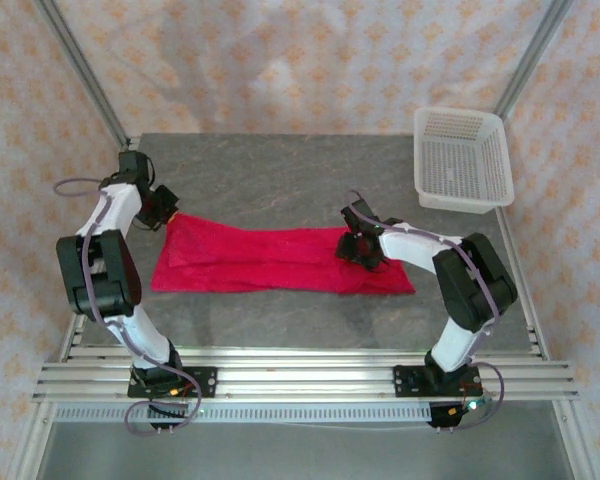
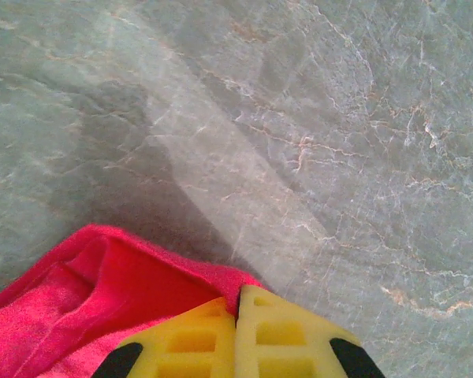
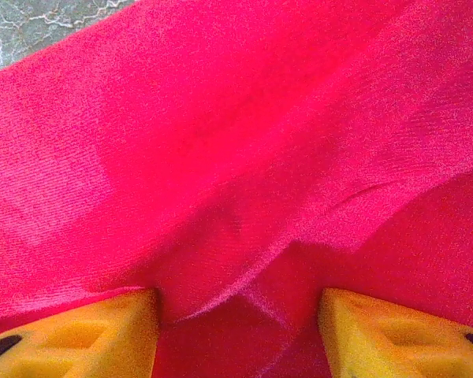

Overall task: Fold the inside-out t-shirt
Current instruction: Smooth out the T-shirt at the center of the table, then fold the T-shirt at the center of the table.

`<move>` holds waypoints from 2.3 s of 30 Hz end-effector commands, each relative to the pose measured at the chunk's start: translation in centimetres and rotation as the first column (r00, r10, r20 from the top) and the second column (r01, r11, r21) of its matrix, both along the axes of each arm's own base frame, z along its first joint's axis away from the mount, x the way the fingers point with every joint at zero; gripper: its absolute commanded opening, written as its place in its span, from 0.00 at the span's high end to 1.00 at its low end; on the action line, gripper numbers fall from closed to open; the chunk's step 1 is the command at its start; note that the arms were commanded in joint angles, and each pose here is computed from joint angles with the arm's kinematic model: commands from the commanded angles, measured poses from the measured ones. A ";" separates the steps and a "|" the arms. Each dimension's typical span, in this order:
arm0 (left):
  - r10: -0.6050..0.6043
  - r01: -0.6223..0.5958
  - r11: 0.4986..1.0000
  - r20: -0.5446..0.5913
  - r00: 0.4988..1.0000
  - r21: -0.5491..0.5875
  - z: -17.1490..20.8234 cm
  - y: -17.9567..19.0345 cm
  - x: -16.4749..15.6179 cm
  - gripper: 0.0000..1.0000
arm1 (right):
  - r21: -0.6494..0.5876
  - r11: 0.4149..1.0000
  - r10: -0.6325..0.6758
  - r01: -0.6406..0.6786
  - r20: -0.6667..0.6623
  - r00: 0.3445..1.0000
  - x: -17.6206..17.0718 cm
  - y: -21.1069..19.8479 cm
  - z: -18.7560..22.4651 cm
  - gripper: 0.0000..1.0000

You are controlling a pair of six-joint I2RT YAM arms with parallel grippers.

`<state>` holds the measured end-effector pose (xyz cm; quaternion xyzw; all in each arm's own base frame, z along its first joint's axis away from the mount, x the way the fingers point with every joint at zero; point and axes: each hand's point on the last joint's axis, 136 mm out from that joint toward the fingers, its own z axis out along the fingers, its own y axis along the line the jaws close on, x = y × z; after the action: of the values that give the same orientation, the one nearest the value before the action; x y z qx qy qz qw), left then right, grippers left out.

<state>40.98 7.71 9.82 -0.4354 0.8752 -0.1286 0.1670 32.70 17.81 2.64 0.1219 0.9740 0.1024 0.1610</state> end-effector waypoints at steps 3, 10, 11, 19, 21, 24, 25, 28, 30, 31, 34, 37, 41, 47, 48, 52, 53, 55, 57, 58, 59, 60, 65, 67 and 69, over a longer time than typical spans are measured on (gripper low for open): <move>-0.025 0.026 0.999 -0.053 0.998 0.019 -0.9 0.2 1.9 1.00 | -0.046 0.999 0.008 -0.011 -0.059 0.998 -1.3 -0.9 -1.8 0.44; -0.052 0.062 0.995 -0.131 0.990 0.079 -2.9 0.3 1.6 1.00 | -0.028 1.000 0.004 -0.006 -0.061 0.998 -1.4 -0.7 -2.0 0.44; -0.039 0.054 0.993 -0.142 0.989 0.103 -3.3 0.9 1.1 0.98 | -0.011 1.000 0.008 -0.009 -0.065 0.998 -1.4 -0.4 -1.9 0.43; 0.017 0.005 0.952 -0.069 0.997 0.306 2.0 2.7 -1.1 0.62 | 0.135 0.990 0.045 -0.049 0.033 0.998 -0.7 1.9 5.2 0.38; 0.019 -0.006 0.907 -0.027 0.999 0.421 5.9 2.2 -2.0 0.57 | 0.149 0.988 0.030 -0.041 0.074 0.997 -0.2 1.8 7.1 0.37; -0.028 -0.010 0.899 0.080 0.996 0.437 9.2 -1.5 -2.2 0.43 | 0.167 0.986 -0.011 -0.011 0.130 0.992 0.8 1.8 8.9 0.36; -0.047 -0.001 0.924 0.116 0.992 0.382 9.0 -3.3 -1.9 0.41 | 0.167 0.986 -0.025 0.001 0.141 0.990 1.2 1.8 9.1 0.36; -0.081 0.060 0.992 0.191 0.978 0.113 5.5 -9.3 -0.4 0.41 | 0.175 0.982 -0.091 0.066 0.143 0.986 2.3 1.3 8.7 0.35; -0.075 0.077 0.997 0.165 0.983 -0.006 2.0 -11.2 -0.2 0.41 | 0.197 0.971 -0.155 0.133 0.101 0.983 2.7 0.6 7.1 0.35; -0.078 0.083 0.996 0.134 0.988 -0.030 0.5 -11.5 -0.4 0.41 | 0.214 0.963 -0.182 0.163 0.071 0.981 2.7 0.3 6.3 0.36; -0.077 0.079 0.996 0.039 0.996 -0.050 -3.1 -10.7 -1.4 0.41 | 0.235 0.939 -0.253 0.252 -0.026 0.967 1.5 -1.4 3.0 0.37; -0.038 0.037 0.998 -0.021 0.999 -0.049 -5.5 -8.3 -3.1 0.41 | 0.180 0.938 -0.288 0.296 -0.068 0.955 -0.6 -3.8 0.7 0.37; -0.004 0.002 1.000 -0.105 0.994 -0.014 -7.9 -4.9 -5.5 0.41 | 0.106 0.940 -0.315 0.324 -0.094 0.944 -3.2 -6.7 -1.1 0.37; 0.024 -0.015 0.998 -0.162 0.986 0.057 -8.1 -1.6 -6.6 0.41 | 0.019 0.938 -0.342 0.346 -0.097 0.935 -5.1 -9.8 -1.8 0.35; 0.023 -0.011 0.997 -0.165 0.986 0.073 -7.8 -1.3 -6.4 0.41 | 0.013 0.938 -0.342 0.345 -0.095 0.935 -5.1 -10.1 -1.8 0.35; 0.022 -0.008 0.994 -0.129 0.991 0.108 -5.8 -0.8 -5.2 0.40 | 0.030 0.958 -0.283 0.285 -0.065 0.957 -3.8 -9.6 0.6 0.34; 0.018 -0.003 0.992 -0.117 0.993 0.127 -5.1 -0.7 -4.9 0.40 | 0.045 0.965 -0.254 0.257 -0.053 0.966 -3.4 -9.1 1.7 0.34; 0.001 0.016 0.984 -0.096 0.995 0.175 -3.3 -0.8 -4.4 0.37 | 0.025 0.973 -0.228 0.228 -0.026 0.973 -2.8 -9.3 3.6 0.31; -0.044 0.061 0.972 -0.079 0.996 0.226 -1.2 -1.7 -3.7 0.33 | -0.063 0.972 -0.226 0.227 0.018 0.974 -2.6 -10.9 4.7 0.22; -0.065 0.082 0.963 -0.076 0.995 0.255 -0.2 -2.1 -3.5 0.32 | -0.105 0.967 -0.231 0.234 0.034 0.972 -2.5 -11.7 4.9 0.18; -0.089 0.106 0.951 -0.071 0.994 0.290 0.8 -2.7 -3.3 0.31 | -0.147 0.962 -0.226 0.230 0.047 0.973 -2.5 -12.4 5.0 0.14; -0.113 0.127 0.940 -0.065 0.992 0.315 1.7 -3.3 -3.1 0.30 | -0.184 0.956 -0.225 0.230 0.049 0.973 -2.4 -12.9 4.9 0.11; -0.166 0.162 0.945 -0.008 0.986 0.285 3.5 -5.5 -2.7 0.30 | -0.289 0.936 -0.216 0.200 -0.022 0.976 -2.0 -13.8 2.7 0.09; -0.177 0.169 0.948 0.004 0.984 0.269 3.8 -5.9 -2.9 0.30 | -0.299 0.935 -0.211 0.189 -0.043 0.977 -1.8 -13.8 1.9 0.09; -0.193 0.184 0.949 0.009 0.981 0.257 4.1 -6.2 -3.0 0.30 | -0.283 0.943 -0.200 0.175 -0.061 0.978 -1.7 -13.3 1.1 0.10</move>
<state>39.32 1.27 13.91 -0.3279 0.9116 -0.0465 0.2434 31.29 5.52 4.13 0.2071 0.9658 -0.0236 0.1539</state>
